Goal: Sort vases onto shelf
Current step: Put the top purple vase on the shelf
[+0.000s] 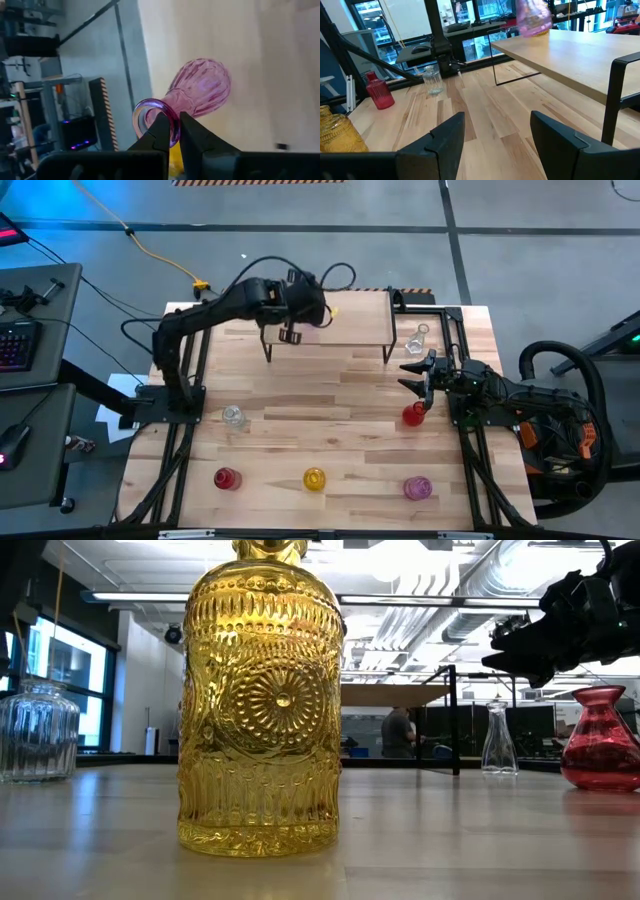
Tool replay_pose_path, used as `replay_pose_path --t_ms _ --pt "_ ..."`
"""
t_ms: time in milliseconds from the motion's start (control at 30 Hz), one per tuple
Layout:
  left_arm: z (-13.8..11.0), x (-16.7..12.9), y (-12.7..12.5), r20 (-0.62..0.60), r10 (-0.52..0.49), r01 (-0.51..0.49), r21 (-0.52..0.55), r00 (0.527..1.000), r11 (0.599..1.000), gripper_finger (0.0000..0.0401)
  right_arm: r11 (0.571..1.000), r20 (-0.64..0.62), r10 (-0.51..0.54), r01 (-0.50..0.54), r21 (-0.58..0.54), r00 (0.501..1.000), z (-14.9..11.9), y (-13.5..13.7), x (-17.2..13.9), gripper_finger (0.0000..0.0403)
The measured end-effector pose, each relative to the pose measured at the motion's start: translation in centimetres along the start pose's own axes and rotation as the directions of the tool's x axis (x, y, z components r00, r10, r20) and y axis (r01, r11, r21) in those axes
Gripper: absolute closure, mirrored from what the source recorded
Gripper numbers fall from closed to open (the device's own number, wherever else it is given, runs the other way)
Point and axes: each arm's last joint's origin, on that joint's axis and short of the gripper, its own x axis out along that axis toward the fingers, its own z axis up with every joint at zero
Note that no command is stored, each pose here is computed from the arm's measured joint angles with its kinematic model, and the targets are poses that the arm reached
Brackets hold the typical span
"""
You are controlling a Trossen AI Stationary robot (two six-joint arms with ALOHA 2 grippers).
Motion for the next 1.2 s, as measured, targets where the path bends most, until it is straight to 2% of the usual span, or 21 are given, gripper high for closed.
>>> replay_pose_path --t_ms 333,633,767,1200 --pt "-1.2 1.9 3.1 0.039 0.078 -0.08 0.052 0.996 0.995 0.0394 1.0 0.0 0.0 0.0 0.0 1.0 0.0 0.0 0.0 0.0194" --pt "-2.5 3.5 4.2 0.044 0.026 -0.031 0.121 0.999 0.992 0.0394 1.0 0.0 0.0 0.0 0.0 1.0 0.0 0.0 0.0 0.0194" --pt "-3.0 4.0 4.3 0.061 -0.034 0.024 0.16 0.998 0.987 0.0394 1.0 0.0 0.0 0.0 0.0 1.0 0.0 0.0 0.0 0.0194" --pt "-3.3 4.2 4.4 0.1 -0.085 0.061 0.229 0.991 0.972 0.0393 1.0 0.0 0.0 0.0 0.0 1.0 0.0 0.0 0.0 0.0194"
